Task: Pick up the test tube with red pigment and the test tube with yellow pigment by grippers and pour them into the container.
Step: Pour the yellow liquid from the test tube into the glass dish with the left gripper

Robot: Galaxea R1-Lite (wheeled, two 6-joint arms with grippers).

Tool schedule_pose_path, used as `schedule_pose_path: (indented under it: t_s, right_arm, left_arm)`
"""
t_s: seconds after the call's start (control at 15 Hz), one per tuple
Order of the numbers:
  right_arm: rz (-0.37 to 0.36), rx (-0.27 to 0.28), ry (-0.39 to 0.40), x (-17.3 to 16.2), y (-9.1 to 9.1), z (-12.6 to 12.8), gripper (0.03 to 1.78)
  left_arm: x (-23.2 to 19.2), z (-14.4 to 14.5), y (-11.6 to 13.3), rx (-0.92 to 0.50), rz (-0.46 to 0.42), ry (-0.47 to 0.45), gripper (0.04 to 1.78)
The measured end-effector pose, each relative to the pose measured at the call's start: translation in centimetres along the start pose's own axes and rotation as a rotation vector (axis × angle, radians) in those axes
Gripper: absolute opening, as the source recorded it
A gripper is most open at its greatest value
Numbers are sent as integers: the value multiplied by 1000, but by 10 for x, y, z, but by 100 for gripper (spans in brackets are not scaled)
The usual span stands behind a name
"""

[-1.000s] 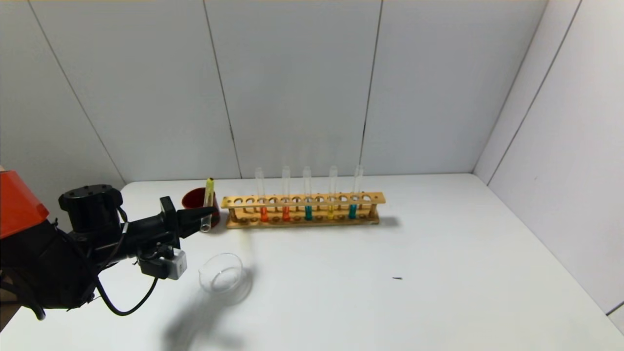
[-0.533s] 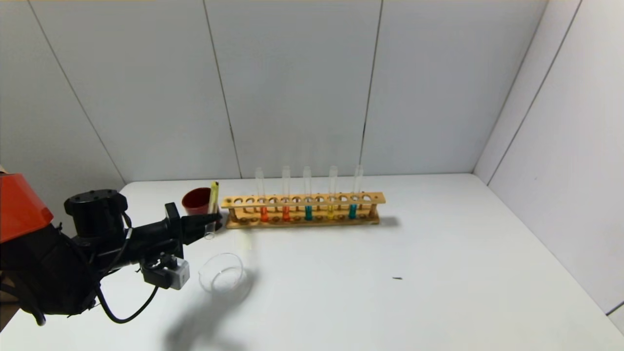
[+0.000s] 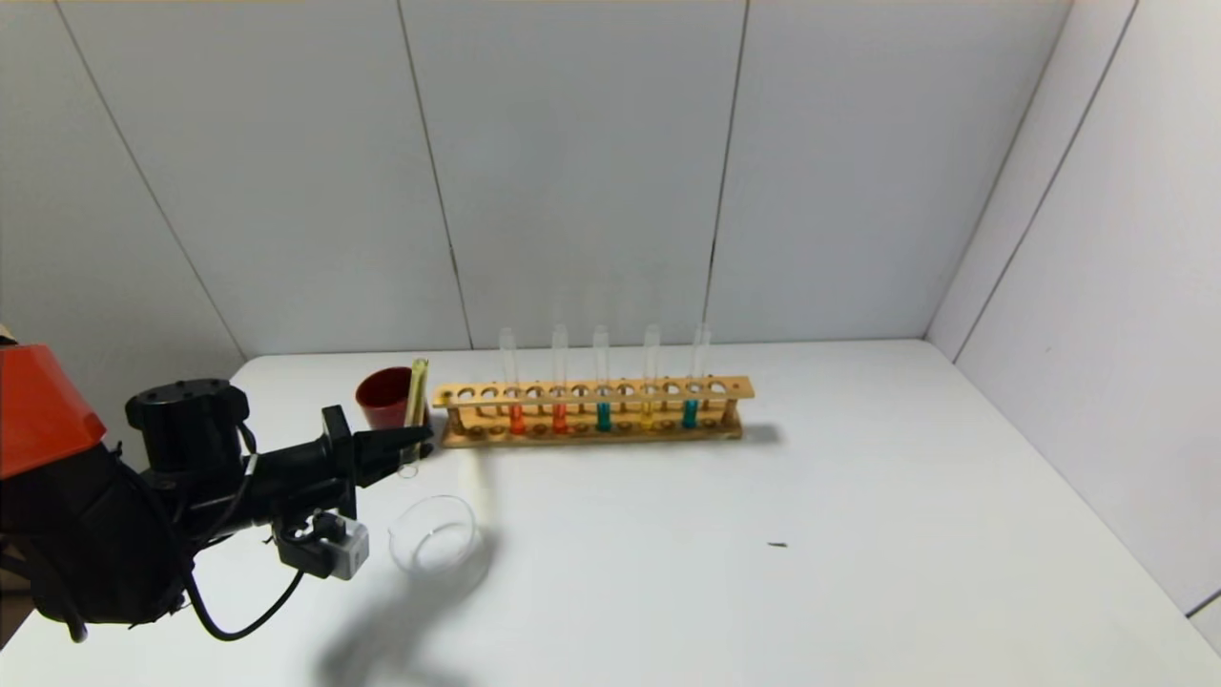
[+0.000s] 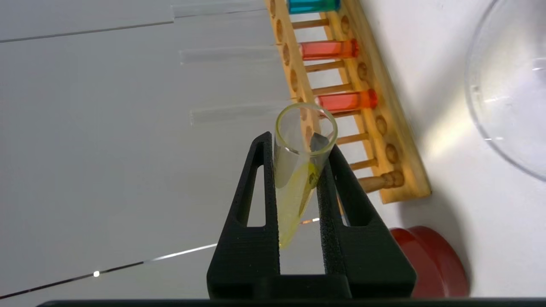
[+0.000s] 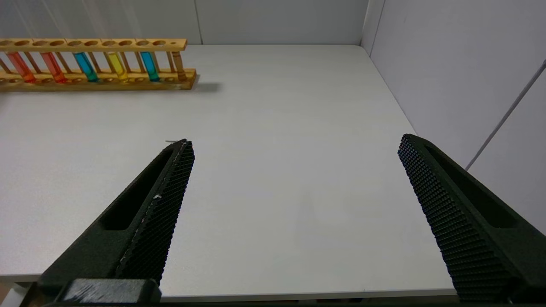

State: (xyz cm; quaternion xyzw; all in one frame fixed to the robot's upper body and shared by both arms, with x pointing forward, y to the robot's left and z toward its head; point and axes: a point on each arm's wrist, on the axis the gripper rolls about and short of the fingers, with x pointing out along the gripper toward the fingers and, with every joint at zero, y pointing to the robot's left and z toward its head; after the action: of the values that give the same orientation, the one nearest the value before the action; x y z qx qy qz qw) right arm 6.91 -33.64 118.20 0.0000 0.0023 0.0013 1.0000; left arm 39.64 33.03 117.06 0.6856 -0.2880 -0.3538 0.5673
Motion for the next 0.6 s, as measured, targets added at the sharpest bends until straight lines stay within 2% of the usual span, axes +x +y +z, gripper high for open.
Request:
schedule_pose_path:
  t_s: [0.6]
  right_arm:
    - [0,0,0,0,0,0,175]
  left_arm:
    - [-1,4,-10,26,-1,8,32]
